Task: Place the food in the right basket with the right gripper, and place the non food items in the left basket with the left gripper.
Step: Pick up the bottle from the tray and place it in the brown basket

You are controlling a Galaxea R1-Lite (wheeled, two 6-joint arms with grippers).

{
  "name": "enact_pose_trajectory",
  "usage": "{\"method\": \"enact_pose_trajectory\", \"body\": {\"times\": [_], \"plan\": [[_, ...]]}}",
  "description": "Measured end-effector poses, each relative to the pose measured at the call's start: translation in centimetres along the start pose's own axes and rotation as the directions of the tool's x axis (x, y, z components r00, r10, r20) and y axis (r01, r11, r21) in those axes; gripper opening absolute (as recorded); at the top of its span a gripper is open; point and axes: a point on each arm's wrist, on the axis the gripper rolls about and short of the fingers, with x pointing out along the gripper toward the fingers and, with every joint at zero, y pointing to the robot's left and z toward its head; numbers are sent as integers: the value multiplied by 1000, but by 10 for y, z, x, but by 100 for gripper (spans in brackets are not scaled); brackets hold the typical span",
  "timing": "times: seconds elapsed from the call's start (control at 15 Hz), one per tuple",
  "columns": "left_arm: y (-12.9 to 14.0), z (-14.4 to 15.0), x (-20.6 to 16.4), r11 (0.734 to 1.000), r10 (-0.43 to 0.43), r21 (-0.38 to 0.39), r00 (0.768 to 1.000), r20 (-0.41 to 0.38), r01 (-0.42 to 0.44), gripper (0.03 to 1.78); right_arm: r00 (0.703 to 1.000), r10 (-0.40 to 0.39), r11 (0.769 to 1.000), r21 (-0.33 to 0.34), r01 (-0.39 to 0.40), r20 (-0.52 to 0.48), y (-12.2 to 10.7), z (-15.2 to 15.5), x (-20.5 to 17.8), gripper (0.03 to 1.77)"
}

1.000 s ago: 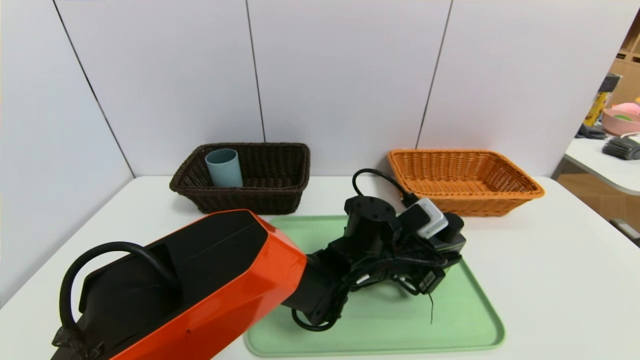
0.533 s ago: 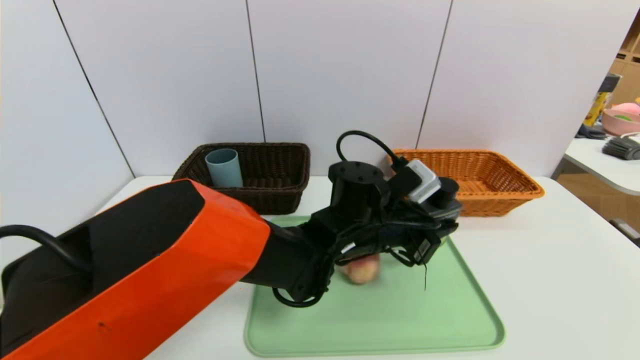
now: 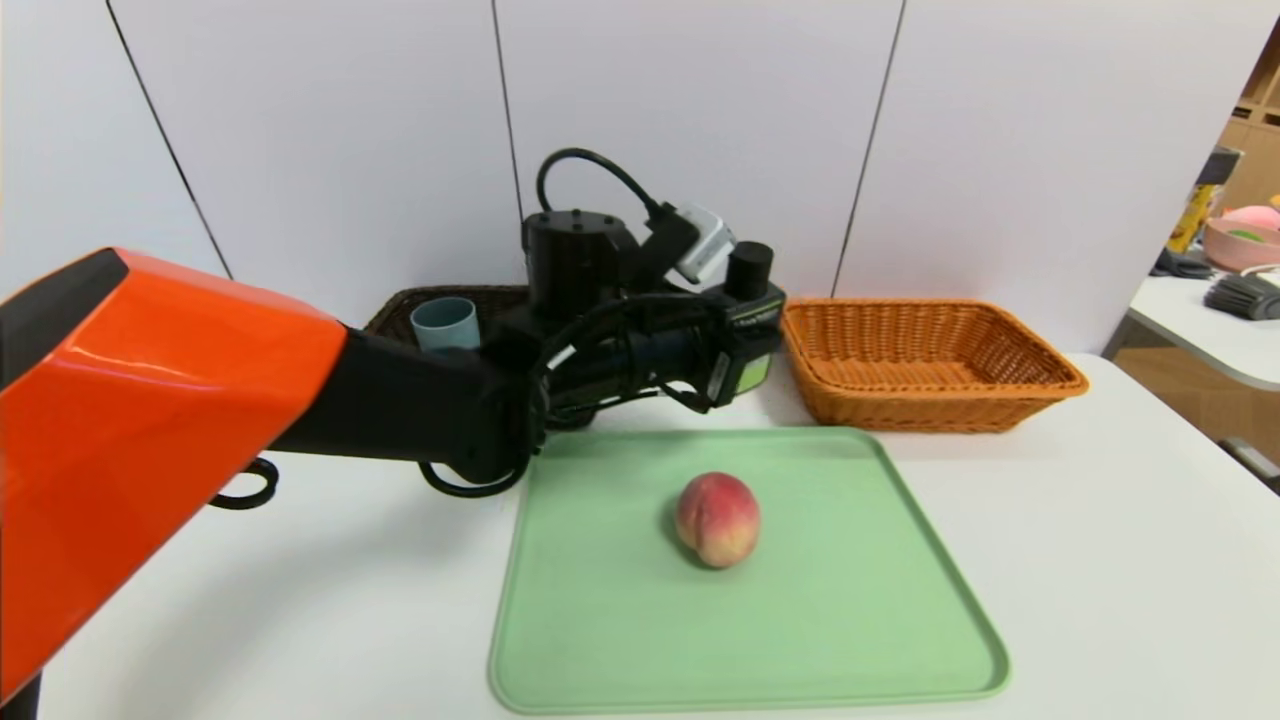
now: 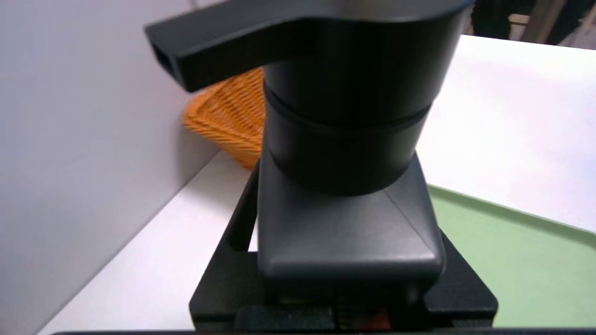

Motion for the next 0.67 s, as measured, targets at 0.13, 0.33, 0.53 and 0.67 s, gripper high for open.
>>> {"method": "enact_pose_trajectory", "body": {"times": [0.13,0.33,0.53,0.67], "plan": [[29,2,-17,997,76,0,997,-6,-76,62,1000,0,1000,0,0,0,0,0,0,170],[73,3,-44,981,194,1,981,-5,-194,62,1000,0,1000,0,0,0,0,0,0,170],[108,1,-71,956,295,-8,956,-10,-295,62,1000,0,1000,0,0,0,0,0,0,170],[122,-1,-82,943,332,-24,943,-14,-333,62,1000,0,1000,0,0,0,0,0,0,170]]}}
